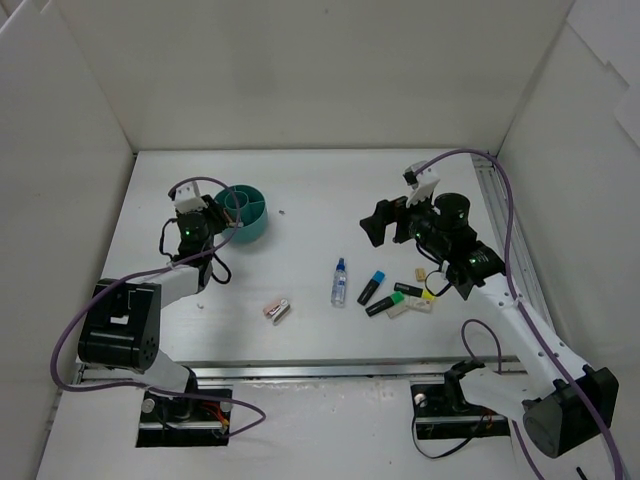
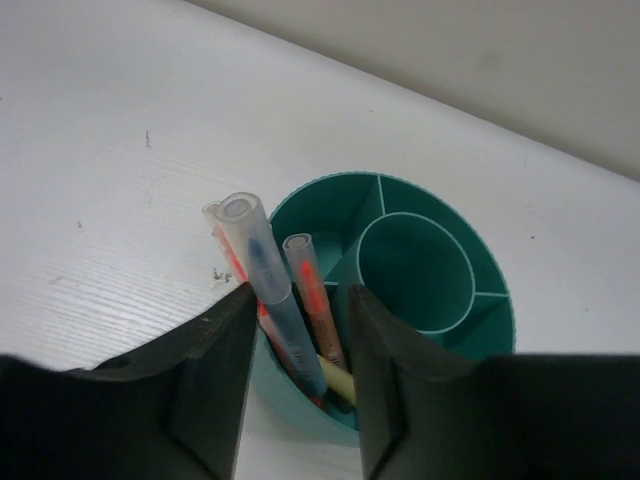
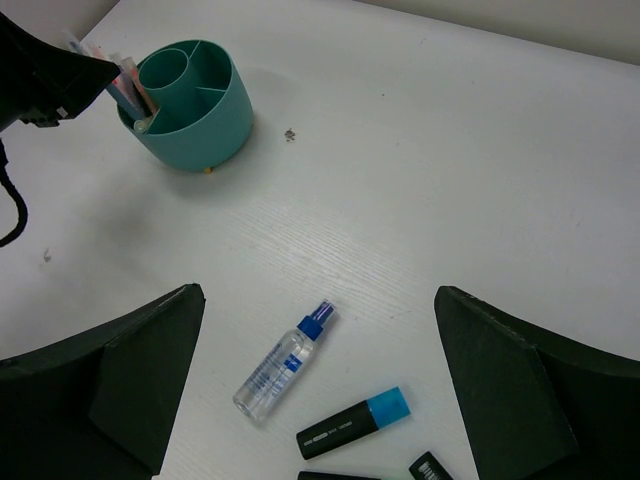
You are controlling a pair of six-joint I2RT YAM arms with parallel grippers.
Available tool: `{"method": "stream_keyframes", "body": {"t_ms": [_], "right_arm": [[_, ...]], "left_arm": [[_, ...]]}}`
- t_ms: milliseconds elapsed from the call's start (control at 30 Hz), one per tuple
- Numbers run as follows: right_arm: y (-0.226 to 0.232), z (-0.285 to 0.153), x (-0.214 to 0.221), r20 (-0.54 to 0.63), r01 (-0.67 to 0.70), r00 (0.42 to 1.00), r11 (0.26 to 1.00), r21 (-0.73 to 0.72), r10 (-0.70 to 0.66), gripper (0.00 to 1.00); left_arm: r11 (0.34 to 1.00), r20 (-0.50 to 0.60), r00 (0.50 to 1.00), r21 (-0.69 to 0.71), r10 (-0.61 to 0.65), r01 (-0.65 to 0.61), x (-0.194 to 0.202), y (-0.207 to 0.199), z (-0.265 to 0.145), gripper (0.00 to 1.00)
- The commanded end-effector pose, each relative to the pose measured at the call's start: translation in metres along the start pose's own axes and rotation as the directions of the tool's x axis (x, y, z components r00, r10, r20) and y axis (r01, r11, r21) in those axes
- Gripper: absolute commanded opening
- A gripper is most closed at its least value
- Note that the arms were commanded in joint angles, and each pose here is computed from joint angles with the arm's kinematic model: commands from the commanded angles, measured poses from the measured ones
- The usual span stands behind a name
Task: Sort the stationery into containers
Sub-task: Place the pen in the storage box, then pick up the pen from the center of the board.
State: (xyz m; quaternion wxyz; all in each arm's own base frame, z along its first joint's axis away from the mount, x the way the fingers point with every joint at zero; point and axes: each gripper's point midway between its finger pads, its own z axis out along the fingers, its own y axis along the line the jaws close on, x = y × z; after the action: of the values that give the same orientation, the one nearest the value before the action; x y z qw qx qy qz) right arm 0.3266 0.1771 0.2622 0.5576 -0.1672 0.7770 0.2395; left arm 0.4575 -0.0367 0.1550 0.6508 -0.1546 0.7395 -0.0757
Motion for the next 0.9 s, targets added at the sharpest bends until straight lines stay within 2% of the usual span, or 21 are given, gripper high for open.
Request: {"method": "stream_keyframes", "body": {"t_ms": [0,33,167,400,467,500,533,567,600,700,767,833,867], "right_arm": [[0.003,0.001,-0.015,0.056,0.017,0.998,1.000,-0.020,-0.016,0.98],[0.002,0.000,-0.015,0.057,0.016,0.998,1.000,-0.017,-0.015,0.98],[0.002,-0.003,-0.015,0.061,0.014,0.998,1.000,-0.018,-0.013,0.98],[-0.002,-0.007,-0.011,0.054,-0.011,0.998,1.000,0.014,0.010,0.98],[-0.006,-0.006,-0.008,0.042,-0.035,0.999,0.999,0.042,0.034,0.98],[-0.014,-0.007,-0.005,0.026,-0.071,0.997,0.994,0.087,0.069,0.98],[-0.018,-0.002,0.000,0.003,-0.093,0.996,0.989,0.114,0.093,0.98],[-0.022,-0.001,0.006,-0.022,-0.113,0.993,0.984,0.137,0.117,0.98],[-0.029,0.000,0.011,-0.041,-0.165,0.984,0.968,0.191,0.176,0.98],[-0.043,0.007,0.048,-0.136,-0.244,0.946,0.921,0.303,0.295,0.98],[-0.045,0.009,0.060,-0.145,-0.292,0.924,0.896,0.334,0.355,0.98],[-0.047,0.011,0.073,-0.165,-0.311,0.907,0.880,0.360,0.388,0.98],[-0.053,0.011,0.078,-0.156,-0.328,0.895,0.855,0.402,0.417,0.98]], "left_arm": [[0.999,0.115,0.992,-0.004,-0.045,0.046,-0.042,-0.003,-0.005,0.37],[0.999,0.116,0.992,0.004,-0.042,0.042,-0.043,-0.005,-0.006,0.54],[0.999,0.110,0.993,0.015,-0.031,0.029,-0.049,-0.008,-0.009,0.67],[0.998,0.133,0.991,0.059,-0.022,0.014,-0.072,-0.023,-0.022,0.78],[0.998,0.126,0.992,0.068,-0.020,0.012,-0.077,-0.027,-0.029,0.97],[0.996,0.143,0.989,0.093,-0.022,0.009,-0.092,-0.034,-0.037,1.00],[0.997,0.070,0.998,0.079,0.003,-0.009,-0.081,-0.032,-0.040,1.00],[0.994,0.087,0.996,0.105,0.000,-0.009,-0.107,-0.043,-0.047,1.00],[0.994,0.056,0.998,0.105,0.008,-0.014,-0.111,-0.046,-0.051,0.99],[0.992,-0.145,0.987,0.116,0.064,-0.047,-0.095,-0.054,-0.073,1.00],[0.975,-0.200,0.977,0.220,0.079,-0.034,-0.088,-0.074,-0.094,0.99],[0.969,-0.255,0.962,0.247,0.093,-0.029,-0.068,-0.074,-0.110,1.00],[0.961,-0.245,0.966,0.275,0.087,-0.017,-0.071,-0.079,-0.122,1.00]]}}
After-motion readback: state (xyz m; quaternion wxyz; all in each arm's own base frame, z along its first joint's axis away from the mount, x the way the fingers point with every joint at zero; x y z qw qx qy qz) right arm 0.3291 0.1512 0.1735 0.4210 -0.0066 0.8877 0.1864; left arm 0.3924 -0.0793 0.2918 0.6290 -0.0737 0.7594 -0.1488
